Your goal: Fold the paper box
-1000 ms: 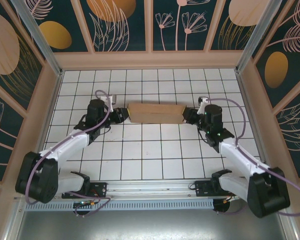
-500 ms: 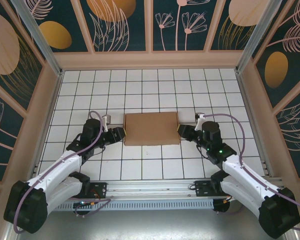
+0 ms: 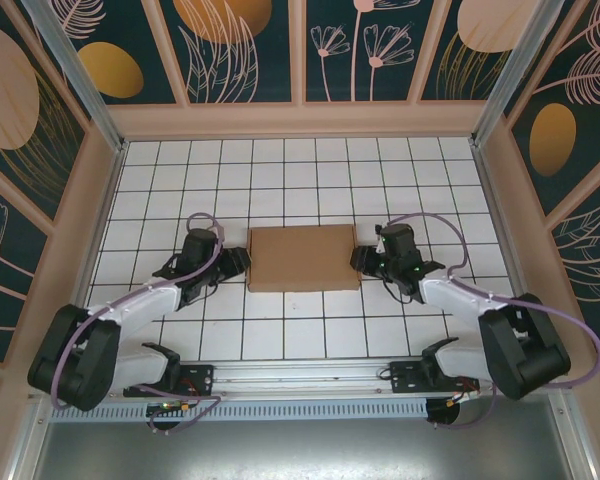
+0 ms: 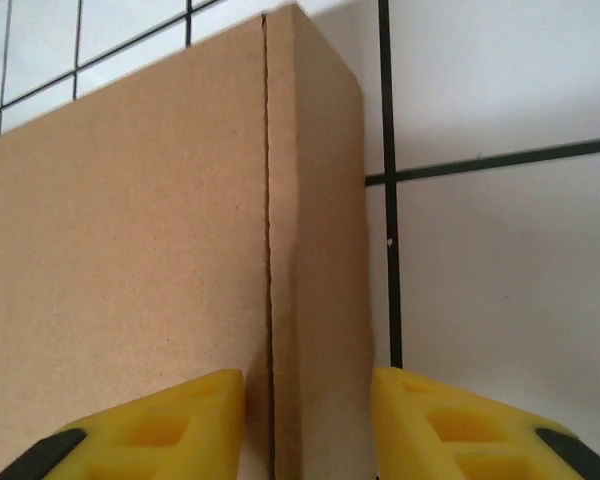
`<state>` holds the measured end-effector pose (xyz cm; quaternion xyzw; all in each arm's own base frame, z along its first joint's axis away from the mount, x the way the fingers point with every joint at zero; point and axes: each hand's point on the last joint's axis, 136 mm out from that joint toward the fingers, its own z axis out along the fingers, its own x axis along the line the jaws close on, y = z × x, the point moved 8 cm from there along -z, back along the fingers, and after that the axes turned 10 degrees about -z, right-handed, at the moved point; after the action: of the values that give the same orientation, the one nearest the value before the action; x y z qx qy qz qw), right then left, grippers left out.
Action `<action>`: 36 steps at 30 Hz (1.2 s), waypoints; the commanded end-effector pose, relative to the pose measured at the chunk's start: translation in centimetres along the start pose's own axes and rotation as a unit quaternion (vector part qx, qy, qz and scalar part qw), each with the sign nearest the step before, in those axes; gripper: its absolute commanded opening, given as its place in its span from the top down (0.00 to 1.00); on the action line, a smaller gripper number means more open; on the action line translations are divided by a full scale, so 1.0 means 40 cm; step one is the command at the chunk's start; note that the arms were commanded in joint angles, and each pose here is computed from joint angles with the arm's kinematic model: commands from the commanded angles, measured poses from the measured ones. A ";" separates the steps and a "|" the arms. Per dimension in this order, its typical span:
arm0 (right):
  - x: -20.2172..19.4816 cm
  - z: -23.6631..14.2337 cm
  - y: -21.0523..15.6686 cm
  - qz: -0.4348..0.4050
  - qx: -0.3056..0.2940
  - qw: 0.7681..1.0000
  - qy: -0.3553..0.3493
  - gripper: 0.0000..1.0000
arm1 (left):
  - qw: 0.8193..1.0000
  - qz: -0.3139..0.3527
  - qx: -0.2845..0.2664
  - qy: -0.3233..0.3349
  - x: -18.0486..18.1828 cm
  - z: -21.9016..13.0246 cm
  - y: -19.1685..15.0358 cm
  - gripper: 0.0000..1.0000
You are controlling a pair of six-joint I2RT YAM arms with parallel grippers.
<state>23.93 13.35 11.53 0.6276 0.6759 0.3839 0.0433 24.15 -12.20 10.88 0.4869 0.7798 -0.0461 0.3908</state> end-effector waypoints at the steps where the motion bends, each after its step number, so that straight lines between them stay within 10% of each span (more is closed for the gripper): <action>1: -0.003 0.036 -0.001 -0.007 0.005 1.000 0.002 0.70 | 0.999 -0.017 -0.002 -0.028 -0.009 0.039 0.008 0.61; 15: -0.046 0.194 0.160 -0.002 -0.006 0.999 -0.050 0.73 | 0.998 0.013 -0.013 0.053 -0.051 0.225 0.180 0.70; 24: -0.047 0.185 0.197 -0.008 -0.022 0.999 -0.023 0.56 | 0.999 0.023 -0.033 0.035 -0.078 0.192 0.193 0.57; 28: 0.006 0.090 0.287 -0.049 -0.078 0.995 -0.023 0.26 | 0.990 0.067 -0.120 0.032 -0.152 0.077 0.254 0.02; 29: 0.017 0.061 0.307 -0.055 -0.095 0.994 -0.027 0.04 | 0.986 0.080 -0.143 0.025 -0.177 0.042 0.270 0.01; 36: 0.070 -0.179 0.335 -0.097 -0.250 0.960 -0.077 0.01 | 0.925 0.073 -0.373 0.032 -0.167 -0.220 0.288 0.01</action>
<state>32.08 12.46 23.75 0.5679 0.6261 0.4873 0.2189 32.11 -9.92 25.08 0.4208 0.7064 0.1957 0.5345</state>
